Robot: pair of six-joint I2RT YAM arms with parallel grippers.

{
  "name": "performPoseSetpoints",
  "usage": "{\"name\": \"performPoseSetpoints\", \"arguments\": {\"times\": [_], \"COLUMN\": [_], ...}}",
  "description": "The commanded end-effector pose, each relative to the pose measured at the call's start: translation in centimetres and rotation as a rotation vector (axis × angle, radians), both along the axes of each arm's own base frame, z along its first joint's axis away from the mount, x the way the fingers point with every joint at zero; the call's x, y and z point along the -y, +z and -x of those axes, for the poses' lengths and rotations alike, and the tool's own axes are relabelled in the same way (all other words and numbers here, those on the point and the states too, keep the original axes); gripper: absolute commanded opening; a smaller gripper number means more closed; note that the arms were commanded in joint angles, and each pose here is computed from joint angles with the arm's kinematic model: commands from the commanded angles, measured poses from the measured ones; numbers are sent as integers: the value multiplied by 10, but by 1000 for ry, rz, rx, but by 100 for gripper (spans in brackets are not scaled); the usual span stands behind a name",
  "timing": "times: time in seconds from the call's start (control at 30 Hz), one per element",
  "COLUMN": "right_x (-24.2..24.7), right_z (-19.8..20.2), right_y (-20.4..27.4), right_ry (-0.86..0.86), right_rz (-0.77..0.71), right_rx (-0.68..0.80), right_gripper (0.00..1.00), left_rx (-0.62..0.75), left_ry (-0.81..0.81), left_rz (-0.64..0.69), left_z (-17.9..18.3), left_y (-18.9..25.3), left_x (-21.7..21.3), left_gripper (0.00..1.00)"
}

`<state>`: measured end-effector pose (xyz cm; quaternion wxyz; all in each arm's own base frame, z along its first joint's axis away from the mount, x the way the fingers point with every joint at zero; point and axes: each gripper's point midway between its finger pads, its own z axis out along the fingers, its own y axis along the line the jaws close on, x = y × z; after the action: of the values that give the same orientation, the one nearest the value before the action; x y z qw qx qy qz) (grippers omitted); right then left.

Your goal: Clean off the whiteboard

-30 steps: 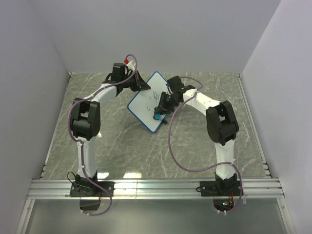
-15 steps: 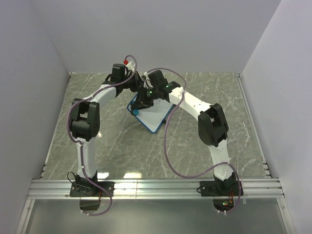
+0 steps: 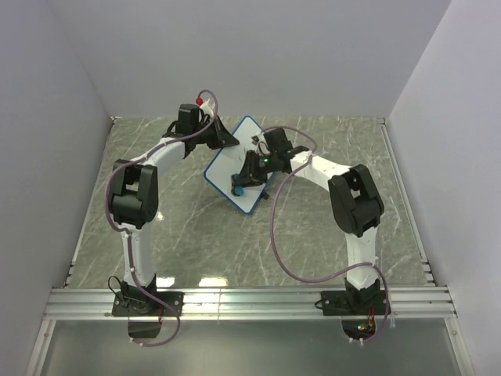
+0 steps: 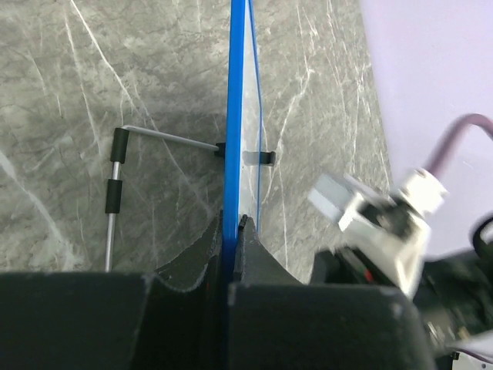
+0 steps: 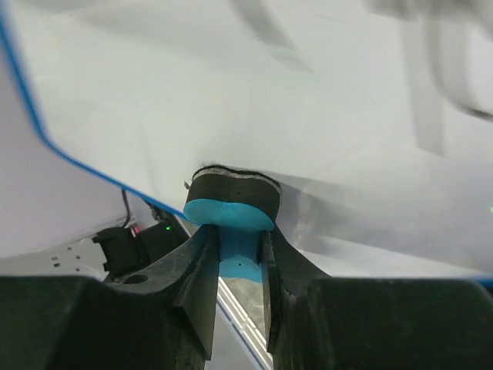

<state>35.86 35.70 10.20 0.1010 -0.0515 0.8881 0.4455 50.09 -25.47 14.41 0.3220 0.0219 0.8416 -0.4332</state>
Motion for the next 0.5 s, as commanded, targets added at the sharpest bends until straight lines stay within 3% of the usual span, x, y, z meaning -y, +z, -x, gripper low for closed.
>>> {"name": "performPoseSetpoints", "arguments": {"times": [0.0,0.2,0.47], "right_x": [43,67,28], "right_z": [-4,-28,-101], "right_y": [-76,-76,6], "right_ry": [-126,-221,-266], "right_rz": [207,248,82], "right_rx": [-61,-69,45], "right_gripper": [0,0,0], "left_rx": [-363,-359,-364], "left_ry": [17,11,1], "left_rz": [-206,-213,-222], "left_z": [69,69,70], "left_y": [-86,-85,-90], "left_x": [-24,-25,-24], "left_gripper": [0,0,0]}}
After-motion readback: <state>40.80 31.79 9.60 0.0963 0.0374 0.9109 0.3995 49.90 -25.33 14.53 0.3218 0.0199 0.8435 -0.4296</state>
